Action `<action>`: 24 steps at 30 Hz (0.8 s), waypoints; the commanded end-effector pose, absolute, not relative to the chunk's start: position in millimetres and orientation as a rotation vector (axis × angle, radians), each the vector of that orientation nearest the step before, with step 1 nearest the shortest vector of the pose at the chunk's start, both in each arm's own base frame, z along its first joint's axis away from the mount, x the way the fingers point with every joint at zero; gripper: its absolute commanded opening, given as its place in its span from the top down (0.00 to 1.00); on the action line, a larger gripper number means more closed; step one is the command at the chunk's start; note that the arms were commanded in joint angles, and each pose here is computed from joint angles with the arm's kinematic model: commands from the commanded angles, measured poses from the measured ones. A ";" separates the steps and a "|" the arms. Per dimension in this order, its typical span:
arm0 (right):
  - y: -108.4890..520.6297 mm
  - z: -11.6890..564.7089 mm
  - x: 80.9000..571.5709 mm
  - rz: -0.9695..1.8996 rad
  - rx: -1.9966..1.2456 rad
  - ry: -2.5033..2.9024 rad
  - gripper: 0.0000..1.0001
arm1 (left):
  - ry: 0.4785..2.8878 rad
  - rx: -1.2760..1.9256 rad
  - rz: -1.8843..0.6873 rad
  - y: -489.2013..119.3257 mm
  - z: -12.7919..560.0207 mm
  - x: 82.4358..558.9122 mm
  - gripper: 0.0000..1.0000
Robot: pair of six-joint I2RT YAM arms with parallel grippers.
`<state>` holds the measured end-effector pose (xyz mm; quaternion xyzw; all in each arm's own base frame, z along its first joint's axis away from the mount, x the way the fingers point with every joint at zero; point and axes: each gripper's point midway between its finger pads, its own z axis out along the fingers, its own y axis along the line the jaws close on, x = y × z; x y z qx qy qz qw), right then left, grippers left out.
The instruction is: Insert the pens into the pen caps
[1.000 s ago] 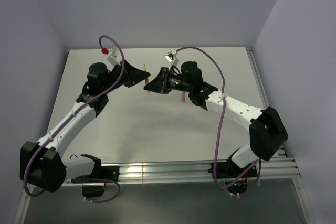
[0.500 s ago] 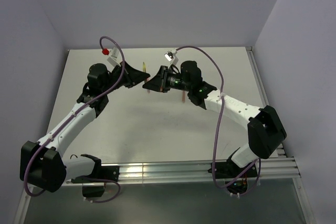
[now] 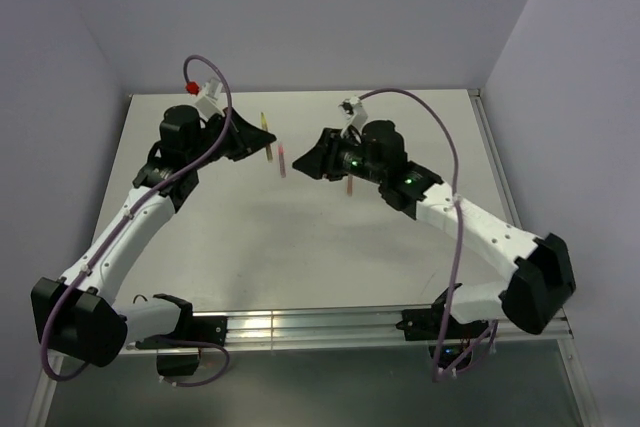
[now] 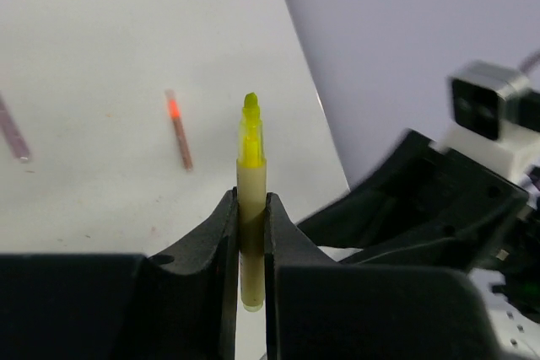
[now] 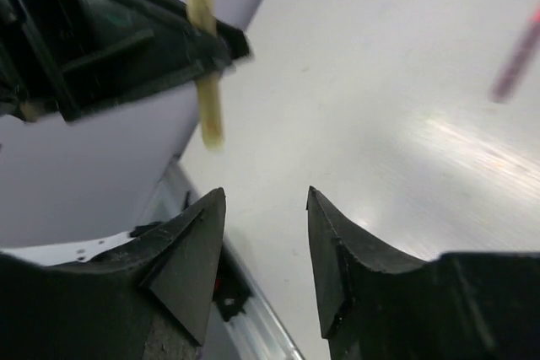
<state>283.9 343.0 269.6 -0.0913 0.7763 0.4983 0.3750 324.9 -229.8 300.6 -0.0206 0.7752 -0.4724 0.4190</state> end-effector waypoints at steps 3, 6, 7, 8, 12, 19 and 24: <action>237.4 238.2 301.8 0.747 -0.006 2.100 0.48 | 1.973 -0.120 -0.985 -191.1 298.9 335.8 1.00; 180.9 199.8 316.8 0.548 0.148 2.190 0.48 | 1.983 -0.110 -1.010 -192.6 288.3 329.6 1.00; 165.6 180.6 318.1 0.484 0.180 2.225 0.48 | 1.980 -0.103 -1.009 -192.3 287.9 327.9 1.00; 143.1 170.2 324.9 0.420 0.247 2.235 0.48 | 1.983 -0.098 -1.000 -191.4 285.0 327.8 1.00; 97.1 120.4 333.4 0.236 0.359 2.325 0.51 | 2.002 -0.075 -1.006 -191.5 277.8 321.4 1.00; 68.3 74.1 345.5 0.055 0.405 2.439 0.58 | 2.015 -0.046 -0.998 -190.3 270.1 314.4 1.00; 64.2 63.3 358.0 0.028 0.392 2.467 0.60 | 2.017 -0.030 -0.998 -190.8 265.8 313.2 1.00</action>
